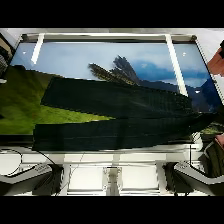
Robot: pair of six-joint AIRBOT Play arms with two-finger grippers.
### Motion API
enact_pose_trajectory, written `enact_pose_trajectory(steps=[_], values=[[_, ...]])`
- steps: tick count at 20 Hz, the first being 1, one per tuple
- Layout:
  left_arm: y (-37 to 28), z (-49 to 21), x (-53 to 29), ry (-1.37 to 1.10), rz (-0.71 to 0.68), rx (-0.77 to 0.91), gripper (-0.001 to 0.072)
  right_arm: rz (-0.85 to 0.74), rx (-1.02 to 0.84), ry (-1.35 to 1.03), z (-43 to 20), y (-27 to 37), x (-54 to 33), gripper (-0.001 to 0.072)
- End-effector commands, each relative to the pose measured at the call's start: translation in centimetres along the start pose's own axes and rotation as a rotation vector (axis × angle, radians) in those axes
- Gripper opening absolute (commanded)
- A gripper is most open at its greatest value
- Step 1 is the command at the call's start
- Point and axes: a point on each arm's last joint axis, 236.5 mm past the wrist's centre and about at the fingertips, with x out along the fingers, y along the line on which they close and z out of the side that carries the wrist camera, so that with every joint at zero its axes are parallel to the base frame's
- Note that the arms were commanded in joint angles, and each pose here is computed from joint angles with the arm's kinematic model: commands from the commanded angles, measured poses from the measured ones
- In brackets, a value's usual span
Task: Fold the clothes and pants, and hang the long-sleeved shirts on hangers.
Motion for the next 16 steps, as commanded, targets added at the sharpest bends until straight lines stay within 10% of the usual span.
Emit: enact_pose_trajectory(steps=[1, 16], values=[[-3.2, -5.1, 3.4, 0.258, -0.142, 0.159, 0.0304, 0.002, -0.005, 0.005, 0.2, 0.1, 0.4, 0.0024], [-6.8, -13.2, 8.9, 0.434, -0.338, 0.207, 0.0338, 0.017, 0.009, 0.001, 0.2, 0.1, 1.3, 0.0025]])
